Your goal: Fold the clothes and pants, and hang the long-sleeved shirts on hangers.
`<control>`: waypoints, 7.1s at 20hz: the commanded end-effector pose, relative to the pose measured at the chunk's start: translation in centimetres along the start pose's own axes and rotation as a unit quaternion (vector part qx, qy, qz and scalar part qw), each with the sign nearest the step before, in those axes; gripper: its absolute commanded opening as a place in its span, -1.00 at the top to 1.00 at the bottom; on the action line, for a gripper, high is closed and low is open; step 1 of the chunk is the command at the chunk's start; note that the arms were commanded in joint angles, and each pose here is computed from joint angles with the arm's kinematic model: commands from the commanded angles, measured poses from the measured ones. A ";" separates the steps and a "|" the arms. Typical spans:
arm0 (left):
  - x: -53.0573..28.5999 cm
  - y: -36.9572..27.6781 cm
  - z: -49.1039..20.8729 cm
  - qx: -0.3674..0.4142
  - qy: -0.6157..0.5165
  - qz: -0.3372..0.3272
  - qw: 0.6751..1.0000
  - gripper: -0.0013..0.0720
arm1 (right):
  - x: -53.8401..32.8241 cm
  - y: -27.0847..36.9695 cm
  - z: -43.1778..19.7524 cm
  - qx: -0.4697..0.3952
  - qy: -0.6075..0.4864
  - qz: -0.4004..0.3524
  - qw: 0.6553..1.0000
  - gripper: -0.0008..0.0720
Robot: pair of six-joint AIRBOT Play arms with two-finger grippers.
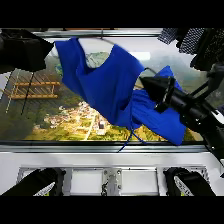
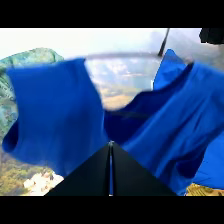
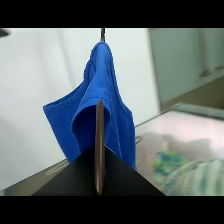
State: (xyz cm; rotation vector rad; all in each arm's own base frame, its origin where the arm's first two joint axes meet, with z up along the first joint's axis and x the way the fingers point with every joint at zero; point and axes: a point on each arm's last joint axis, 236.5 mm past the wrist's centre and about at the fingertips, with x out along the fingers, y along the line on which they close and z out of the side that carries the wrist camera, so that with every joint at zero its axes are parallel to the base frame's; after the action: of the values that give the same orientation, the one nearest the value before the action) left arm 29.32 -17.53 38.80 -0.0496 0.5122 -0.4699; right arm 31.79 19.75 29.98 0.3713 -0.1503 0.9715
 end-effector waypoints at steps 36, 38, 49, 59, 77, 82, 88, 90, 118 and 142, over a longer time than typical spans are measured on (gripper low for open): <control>7.0 3.7 2.0 -0.014 -0.013 0.042 0.999 -0.48 | -7.4 1.9 10.1 -0.119 0.001 -0.015 0.993 0.97; 7.0 3.7 2.0 -0.014 -0.013 0.042 0.999 -0.48 | -6.8 2.4 8.5 -0.092 0.010 0.012 0.996 0.97; 8.0 4.0 -0.1 -0.020 0.033 0.049 0.998 -0.47 | -6.1 0.8 3.8 -0.012 0.024 0.011 1.000 0.97; 13.4 3.6 -3.6 -0.013 0.107 0.050 0.993 -0.34 | -6.1 0.7 3.3 -0.013 0.033 0.009 0.999 0.96; 14.9 3.7 -3.0 -0.026 0.090 0.050 0.994 0.31 | -6.2 1.1 3.2 -0.011 0.035 0.019 0.999 0.96; 14.9 3.7 -2.9 -0.023 0.090 0.050 0.994 0.94 | -6.2 1.1 3.2 -0.012 0.035 0.018 0.999 0.96; 13.7 3.5 -2.3 -0.023 0.077 0.047 0.996 0.94 | -6.2 1.0 2.9 -0.011 0.041 0.017 0.999 0.96; 12.6 3.4 -1.7 -0.023 0.066 0.045 0.997 0.94 | -6.3 0.8 2.1 -0.008 0.054 0.014 0.998 0.96; 4.2 -5.3 0.3 0.045 -0.003 -0.060 0.997 0.94 | 0.8 2.5 -2.8 0.092 -0.006 0.102 0.990 0.97; 6.3 2.7 -2.7 0.016 0.016 0.028 0.999 0.94 | -19.6 -13.6 24.3 -0.236 -0.111 -0.476 0.840 0.97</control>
State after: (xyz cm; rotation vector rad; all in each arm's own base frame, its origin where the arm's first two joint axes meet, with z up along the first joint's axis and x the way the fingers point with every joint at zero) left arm 32.96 -17.20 34.13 -0.0187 0.5529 -0.4169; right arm 35.14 -4.64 41.16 0.1302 -0.3346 0.1366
